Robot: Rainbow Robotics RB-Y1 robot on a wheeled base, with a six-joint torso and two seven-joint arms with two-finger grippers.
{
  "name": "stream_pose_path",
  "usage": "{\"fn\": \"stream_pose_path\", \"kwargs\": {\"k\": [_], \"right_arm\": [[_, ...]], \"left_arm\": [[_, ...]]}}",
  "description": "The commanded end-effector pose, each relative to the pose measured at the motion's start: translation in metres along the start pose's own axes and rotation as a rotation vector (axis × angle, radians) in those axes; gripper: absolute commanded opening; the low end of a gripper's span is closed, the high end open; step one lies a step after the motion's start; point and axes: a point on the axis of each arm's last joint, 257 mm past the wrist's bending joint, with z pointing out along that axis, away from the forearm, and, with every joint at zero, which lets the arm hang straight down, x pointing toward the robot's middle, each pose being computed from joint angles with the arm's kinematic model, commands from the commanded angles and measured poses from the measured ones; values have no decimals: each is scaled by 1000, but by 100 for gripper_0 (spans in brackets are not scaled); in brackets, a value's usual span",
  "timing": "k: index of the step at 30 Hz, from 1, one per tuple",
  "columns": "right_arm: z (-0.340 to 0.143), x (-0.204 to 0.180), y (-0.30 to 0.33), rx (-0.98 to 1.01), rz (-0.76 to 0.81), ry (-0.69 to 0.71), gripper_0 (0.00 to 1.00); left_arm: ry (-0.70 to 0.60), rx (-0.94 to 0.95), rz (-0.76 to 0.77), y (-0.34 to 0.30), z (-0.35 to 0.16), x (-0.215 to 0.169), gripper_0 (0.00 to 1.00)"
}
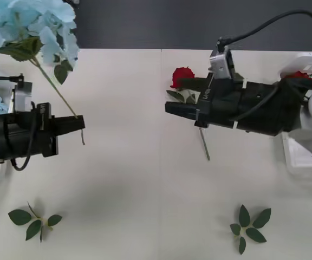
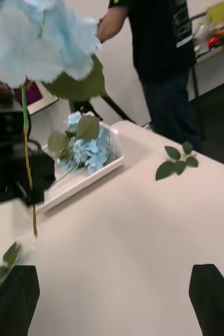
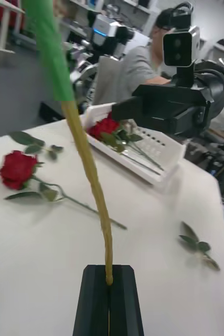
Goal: Put the red flowers into the right box and the blue flowers into the left box
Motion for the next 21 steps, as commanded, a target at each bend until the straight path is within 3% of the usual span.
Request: {"fn": "stream_pose_path", "kwargs": {"k": [1,11,21], "right_arm": [[-27,-17,-34,21,20,7,84],[-69,-14,-61,5,117,216,84],[-62,0,-70,143,292,436,84]], "left_arm": [[16,-140,-43,6,-41,-10,1],[16,-552,-152,35,-145,-12,1],[30,-949,-250,72,-245,-9,0]]}}
